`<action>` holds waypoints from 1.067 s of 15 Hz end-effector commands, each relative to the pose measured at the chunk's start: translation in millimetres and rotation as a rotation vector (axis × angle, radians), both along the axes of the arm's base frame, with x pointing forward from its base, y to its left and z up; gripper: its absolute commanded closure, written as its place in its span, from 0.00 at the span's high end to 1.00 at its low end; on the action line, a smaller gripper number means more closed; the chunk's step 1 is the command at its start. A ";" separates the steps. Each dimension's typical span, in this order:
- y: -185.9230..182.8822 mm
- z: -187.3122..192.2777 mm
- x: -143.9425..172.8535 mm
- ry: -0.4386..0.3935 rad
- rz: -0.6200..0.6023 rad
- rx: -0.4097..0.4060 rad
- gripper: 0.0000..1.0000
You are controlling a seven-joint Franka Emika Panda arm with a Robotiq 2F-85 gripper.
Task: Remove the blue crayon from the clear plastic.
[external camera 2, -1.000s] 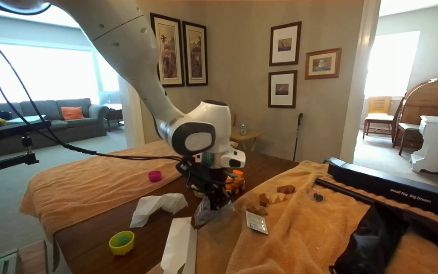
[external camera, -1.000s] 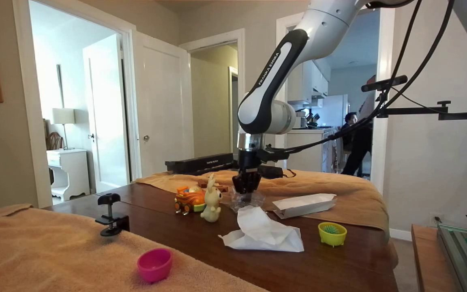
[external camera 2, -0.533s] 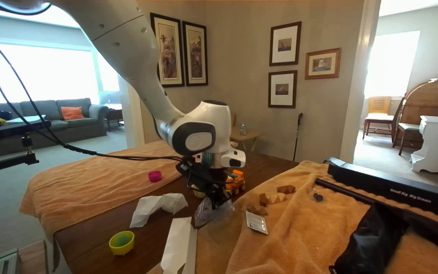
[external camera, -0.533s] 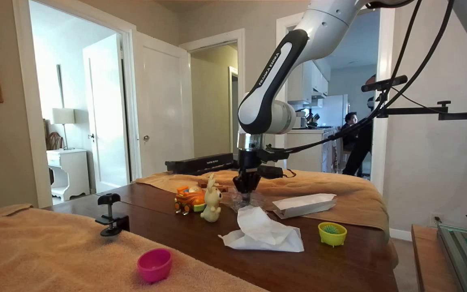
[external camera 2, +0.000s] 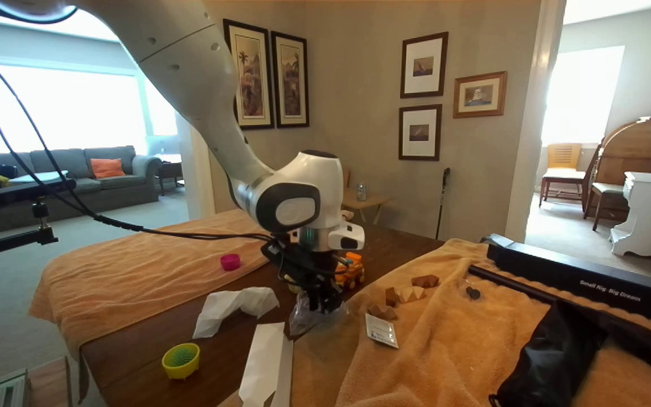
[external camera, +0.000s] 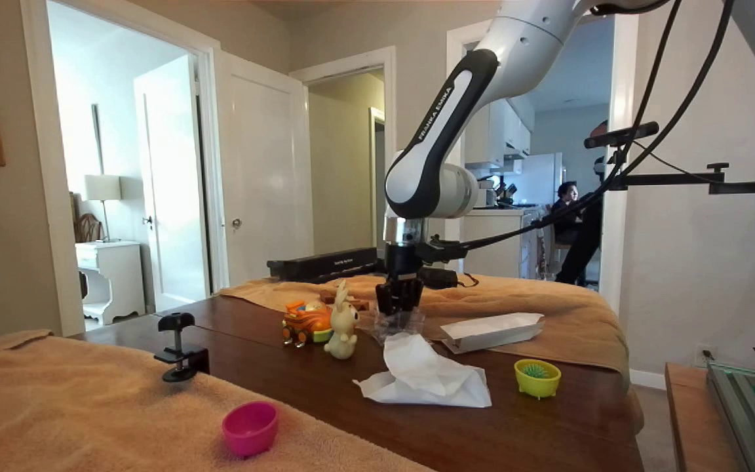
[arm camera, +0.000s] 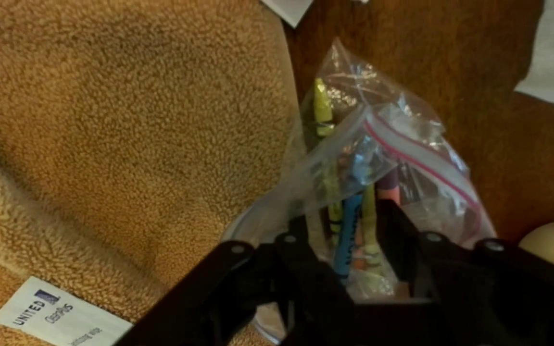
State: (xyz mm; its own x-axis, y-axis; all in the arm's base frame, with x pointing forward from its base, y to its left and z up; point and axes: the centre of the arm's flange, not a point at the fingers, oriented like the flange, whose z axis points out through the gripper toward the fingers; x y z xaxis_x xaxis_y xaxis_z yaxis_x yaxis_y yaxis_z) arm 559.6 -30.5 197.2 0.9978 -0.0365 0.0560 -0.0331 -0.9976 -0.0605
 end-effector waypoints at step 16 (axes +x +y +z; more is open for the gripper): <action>-1.7 -10.6 1.2 0.026 0.014 -0.022 0.81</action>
State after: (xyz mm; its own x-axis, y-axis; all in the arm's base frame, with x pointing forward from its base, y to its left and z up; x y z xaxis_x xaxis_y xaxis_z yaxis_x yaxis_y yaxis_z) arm 557.4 -32.8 188.9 0.9985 -0.0364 0.0404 -0.0341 -0.9978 -0.0569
